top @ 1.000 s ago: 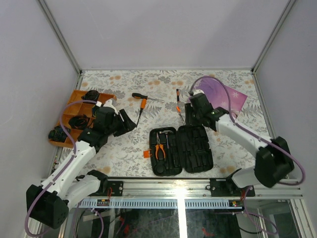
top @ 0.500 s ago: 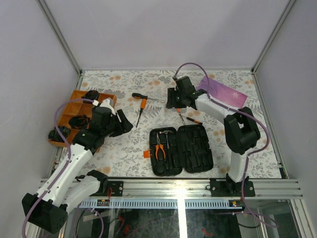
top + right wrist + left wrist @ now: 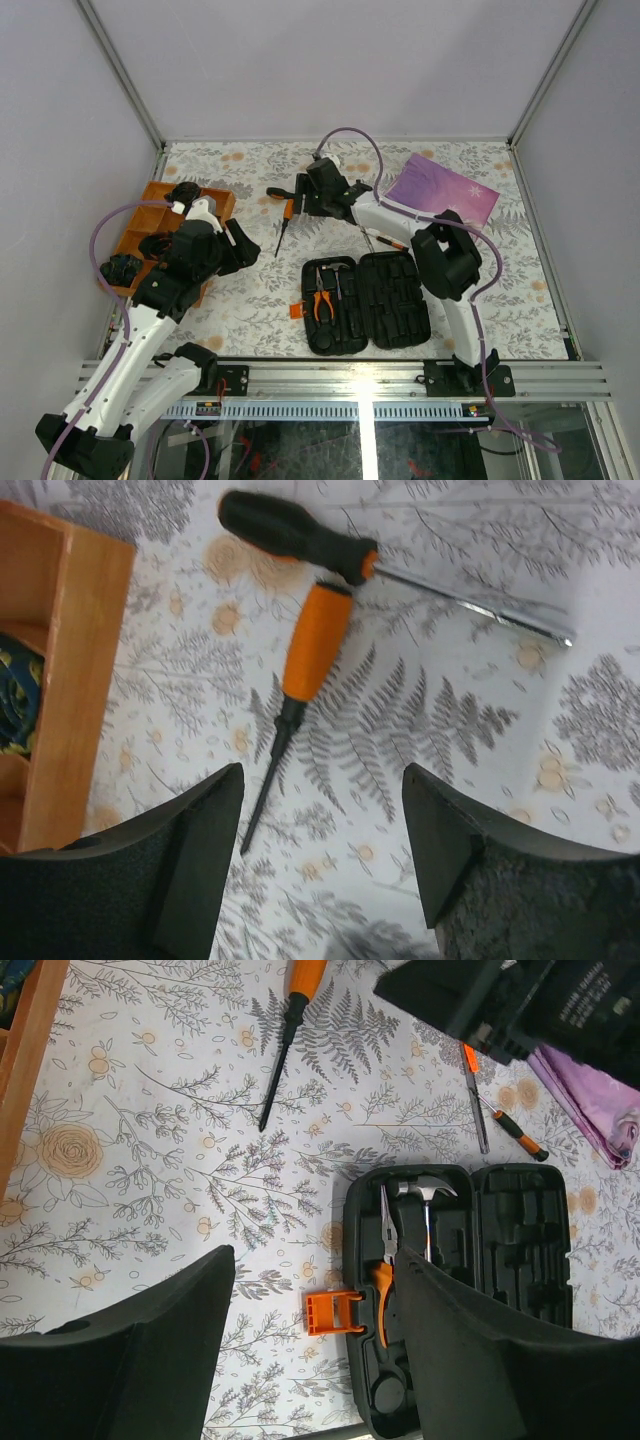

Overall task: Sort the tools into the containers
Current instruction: Pick up the screwdriver from the center of the board.

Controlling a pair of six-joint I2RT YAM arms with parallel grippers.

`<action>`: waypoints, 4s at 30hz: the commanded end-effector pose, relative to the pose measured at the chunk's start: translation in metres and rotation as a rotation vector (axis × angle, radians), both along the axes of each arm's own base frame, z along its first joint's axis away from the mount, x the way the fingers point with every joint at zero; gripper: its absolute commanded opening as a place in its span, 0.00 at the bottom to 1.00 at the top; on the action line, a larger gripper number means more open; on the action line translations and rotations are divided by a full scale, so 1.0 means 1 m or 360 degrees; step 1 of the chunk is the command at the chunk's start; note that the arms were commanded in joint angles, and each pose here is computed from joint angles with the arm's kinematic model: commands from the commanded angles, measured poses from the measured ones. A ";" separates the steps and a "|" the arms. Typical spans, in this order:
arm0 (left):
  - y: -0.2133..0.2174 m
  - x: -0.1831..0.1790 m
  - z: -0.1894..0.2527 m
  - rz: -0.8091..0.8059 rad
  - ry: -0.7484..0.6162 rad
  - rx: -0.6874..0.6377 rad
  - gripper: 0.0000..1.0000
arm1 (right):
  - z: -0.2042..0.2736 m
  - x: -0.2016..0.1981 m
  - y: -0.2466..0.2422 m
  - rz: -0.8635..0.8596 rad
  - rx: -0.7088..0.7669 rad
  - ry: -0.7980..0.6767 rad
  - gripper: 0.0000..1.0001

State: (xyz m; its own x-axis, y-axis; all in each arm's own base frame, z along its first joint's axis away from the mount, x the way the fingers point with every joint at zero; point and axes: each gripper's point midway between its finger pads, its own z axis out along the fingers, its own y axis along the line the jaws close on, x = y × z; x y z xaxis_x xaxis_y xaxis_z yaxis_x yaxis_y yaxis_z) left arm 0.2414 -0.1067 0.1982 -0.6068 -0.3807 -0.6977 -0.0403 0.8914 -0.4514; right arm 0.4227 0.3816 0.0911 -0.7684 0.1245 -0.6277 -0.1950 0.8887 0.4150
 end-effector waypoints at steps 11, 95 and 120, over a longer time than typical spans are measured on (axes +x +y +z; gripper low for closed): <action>0.002 0.003 -0.004 -0.0003 0.0007 0.0035 0.64 | 0.006 0.068 0.064 0.0683 -0.0307 -0.0449 0.70; -0.002 0.002 -0.008 -0.0015 0.0024 0.0024 0.66 | -0.052 0.068 -0.061 0.0711 -0.0768 -0.0065 0.26; -0.017 -0.016 0.103 -0.0044 -0.0100 -0.0290 0.76 | 0.161 0.024 -0.082 0.0397 -0.0314 -0.0705 0.00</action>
